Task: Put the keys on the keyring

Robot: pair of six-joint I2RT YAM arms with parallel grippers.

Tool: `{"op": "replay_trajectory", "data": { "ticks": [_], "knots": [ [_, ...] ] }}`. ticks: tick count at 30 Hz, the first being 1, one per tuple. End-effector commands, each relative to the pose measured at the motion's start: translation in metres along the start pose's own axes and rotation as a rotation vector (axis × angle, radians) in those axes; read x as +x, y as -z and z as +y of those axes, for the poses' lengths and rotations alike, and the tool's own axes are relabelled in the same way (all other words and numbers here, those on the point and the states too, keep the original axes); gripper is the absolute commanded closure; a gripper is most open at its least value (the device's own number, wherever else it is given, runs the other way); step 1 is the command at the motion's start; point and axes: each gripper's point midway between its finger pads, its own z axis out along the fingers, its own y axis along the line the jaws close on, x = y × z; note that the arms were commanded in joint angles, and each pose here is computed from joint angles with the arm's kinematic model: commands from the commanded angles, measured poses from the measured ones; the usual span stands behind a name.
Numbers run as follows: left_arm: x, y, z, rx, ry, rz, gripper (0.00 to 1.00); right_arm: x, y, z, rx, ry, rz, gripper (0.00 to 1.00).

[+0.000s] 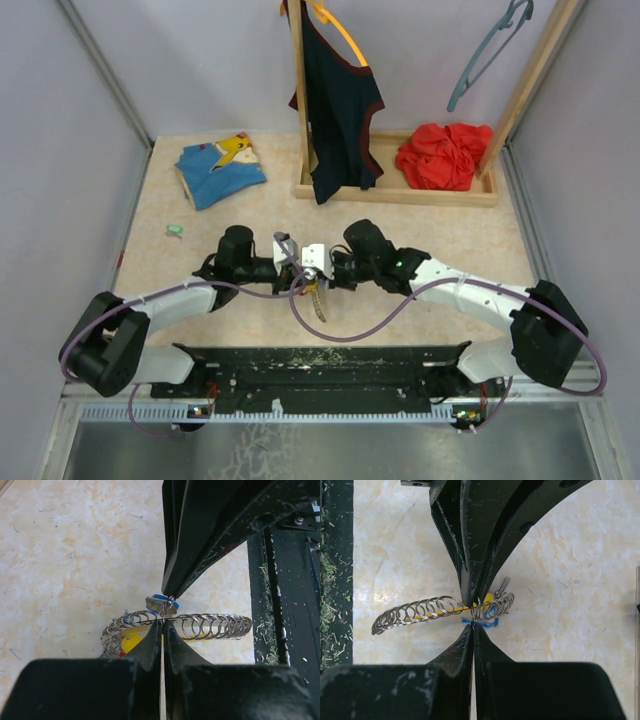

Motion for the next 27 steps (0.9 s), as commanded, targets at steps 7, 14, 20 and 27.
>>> {"op": "replay_trajectory", "data": {
  "ticks": [7, 14, 20, 27],
  "knots": [
    [-0.021, 0.004, 0.013, -0.014, 0.011, -0.071, 1.00, -0.009, 0.000, -0.004, 0.057, 0.061, -0.003, 1.00],
    [-0.020, 0.004, 0.010, 0.004, -0.012, -0.073, 1.00, -0.014, -0.003, -0.009, 0.099, 0.053, -0.032, 1.00],
    [-0.018, 0.005, 0.011, -0.006, -0.031, -0.068, 1.00, -0.021, 0.014, -0.019, 0.144, -0.029, -0.125, 0.87],
    [-0.018, 0.005, 0.006, 0.022, -0.049, -0.072, 1.00, -0.025, 0.030, -0.028, 0.153, -0.085, -0.248, 0.74]
  ]
}}
